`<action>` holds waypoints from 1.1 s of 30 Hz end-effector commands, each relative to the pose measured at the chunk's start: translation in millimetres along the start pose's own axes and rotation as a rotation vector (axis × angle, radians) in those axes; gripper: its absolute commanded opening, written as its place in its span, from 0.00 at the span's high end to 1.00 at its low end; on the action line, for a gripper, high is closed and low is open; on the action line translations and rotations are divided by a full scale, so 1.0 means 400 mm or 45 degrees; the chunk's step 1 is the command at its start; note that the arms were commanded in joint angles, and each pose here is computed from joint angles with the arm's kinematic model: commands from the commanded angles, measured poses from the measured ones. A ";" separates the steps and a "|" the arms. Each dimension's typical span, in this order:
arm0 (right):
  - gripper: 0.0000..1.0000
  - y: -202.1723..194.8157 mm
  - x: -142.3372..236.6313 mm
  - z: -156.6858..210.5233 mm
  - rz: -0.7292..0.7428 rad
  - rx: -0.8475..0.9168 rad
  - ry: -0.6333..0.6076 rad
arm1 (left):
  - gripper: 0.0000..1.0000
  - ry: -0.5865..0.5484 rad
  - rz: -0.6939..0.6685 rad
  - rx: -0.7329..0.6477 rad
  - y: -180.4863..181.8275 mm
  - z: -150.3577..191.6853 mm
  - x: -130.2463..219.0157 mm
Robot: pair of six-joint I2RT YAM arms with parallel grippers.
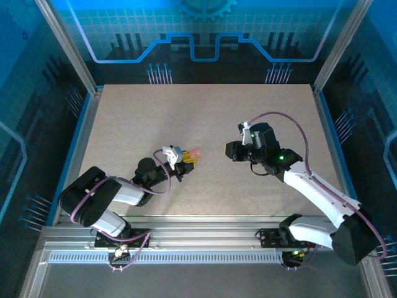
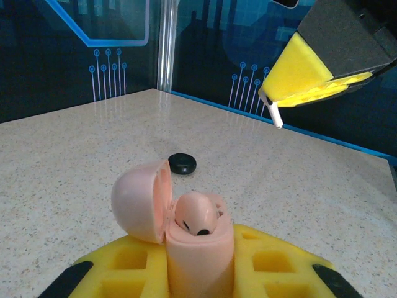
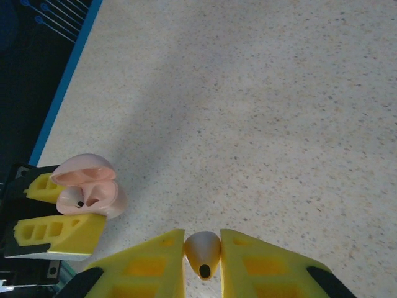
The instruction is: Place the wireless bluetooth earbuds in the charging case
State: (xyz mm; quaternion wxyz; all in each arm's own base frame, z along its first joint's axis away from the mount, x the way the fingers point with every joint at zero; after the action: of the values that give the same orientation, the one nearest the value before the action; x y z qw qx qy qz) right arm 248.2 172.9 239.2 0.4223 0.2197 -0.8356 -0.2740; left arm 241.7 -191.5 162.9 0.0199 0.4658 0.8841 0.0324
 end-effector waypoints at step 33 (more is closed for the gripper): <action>0.81 0.181 -0.105 0.033 -0.356 0.138 -0.052 | 0.87 -0.157 0.000 0.008 -0.005 -0.084 -0.005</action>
State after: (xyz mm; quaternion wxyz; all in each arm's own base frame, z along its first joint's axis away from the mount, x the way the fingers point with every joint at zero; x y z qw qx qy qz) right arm 250.2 249.6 246.3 0.3676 0.3375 -0.8193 -0.2824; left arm 238.3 -193.1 176.1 0.0330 0.4688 0.8826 0.0092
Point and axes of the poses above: each hand's point on the last joint's axis, 136 mm out from that joint toward the fingers, its own x axis back along the fingers, its own y axis along the line the jaws close on, z = x × y, the point moved 7 cm from there along x, back along the fingers, and after that the axes turned 11 degrees about -x, right-handed, at the moved point
